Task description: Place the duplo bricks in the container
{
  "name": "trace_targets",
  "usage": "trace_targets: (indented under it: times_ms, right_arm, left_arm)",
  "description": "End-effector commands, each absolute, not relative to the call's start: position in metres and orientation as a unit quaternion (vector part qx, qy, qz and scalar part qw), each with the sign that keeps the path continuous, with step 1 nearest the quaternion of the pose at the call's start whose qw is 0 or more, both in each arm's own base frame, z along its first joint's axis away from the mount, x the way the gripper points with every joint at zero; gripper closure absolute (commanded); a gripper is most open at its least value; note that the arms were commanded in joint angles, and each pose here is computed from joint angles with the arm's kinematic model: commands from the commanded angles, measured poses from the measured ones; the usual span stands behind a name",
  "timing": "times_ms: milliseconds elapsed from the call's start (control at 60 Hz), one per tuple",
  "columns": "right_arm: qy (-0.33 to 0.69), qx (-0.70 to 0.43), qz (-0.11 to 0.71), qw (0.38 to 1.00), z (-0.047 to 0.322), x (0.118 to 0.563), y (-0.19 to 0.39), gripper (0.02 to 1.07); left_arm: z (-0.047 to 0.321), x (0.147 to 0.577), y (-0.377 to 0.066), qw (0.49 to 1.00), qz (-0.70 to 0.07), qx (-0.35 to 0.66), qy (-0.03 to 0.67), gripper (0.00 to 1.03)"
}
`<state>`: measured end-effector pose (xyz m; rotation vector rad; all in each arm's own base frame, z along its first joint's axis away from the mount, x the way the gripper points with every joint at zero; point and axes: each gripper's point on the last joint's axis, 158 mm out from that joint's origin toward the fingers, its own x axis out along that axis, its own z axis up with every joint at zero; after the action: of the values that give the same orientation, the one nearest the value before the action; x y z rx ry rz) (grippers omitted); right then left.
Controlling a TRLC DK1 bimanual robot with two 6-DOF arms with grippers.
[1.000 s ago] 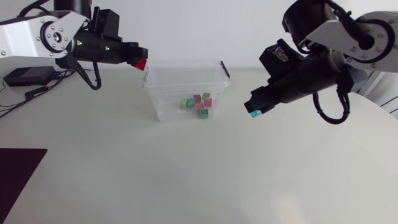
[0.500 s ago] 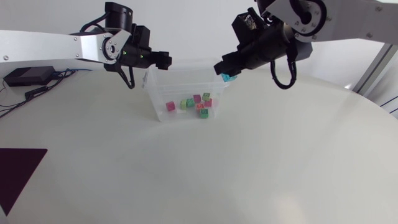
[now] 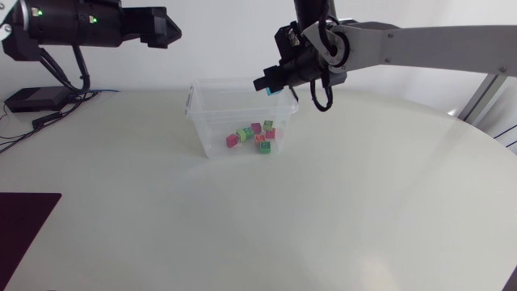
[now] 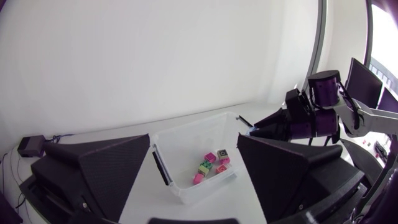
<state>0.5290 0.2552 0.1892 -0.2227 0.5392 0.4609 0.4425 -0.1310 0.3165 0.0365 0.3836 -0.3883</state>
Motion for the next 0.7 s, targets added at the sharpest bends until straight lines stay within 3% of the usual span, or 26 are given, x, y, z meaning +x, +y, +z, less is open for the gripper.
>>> trace_targets:
  times_ms: [0, 83, 100, 367, 683]
  right_arm:
    - [0.253, -0.102, 0.218, 0.937, 0.186, 0.541, 0.263, 0.64]
    - [0.261, -0.107, 0.213, 0.935, 0.172, 0.543, 0.266, 0.11]
    - [0.26, -0.109, 0.213, 0.936, 0.172, 0.543, 0.266, 0.05]
    - [0.227, -0.11, 0.199, 0.947, 0.204, 0.521, 0.249, 0.06]
    - [0.175, -0.125, 0.156, 0.964, 0.246, 0.444, 0.175, 0.06]
  left_arm:
    - [0.296, 0.417, -0.12, 0.957, -0.187, 0.03, 0.218, 0.04]
    - [0.289, 0.396, -0.109, 0.958, -0.178, 0.036, 0.221, 0.04]
    - [0.288, 0.392, -0.106, 0.959, -0.176, 0.037, 0.221, 0.04]
    - [0.259, 0.328, -0.072, 0.967, -0.135, 0.048, 0.21, 0.04]
    - [0.228, 0.284, -0.023, 0.98, -0.066, 0.049, 0.183, 0.04]
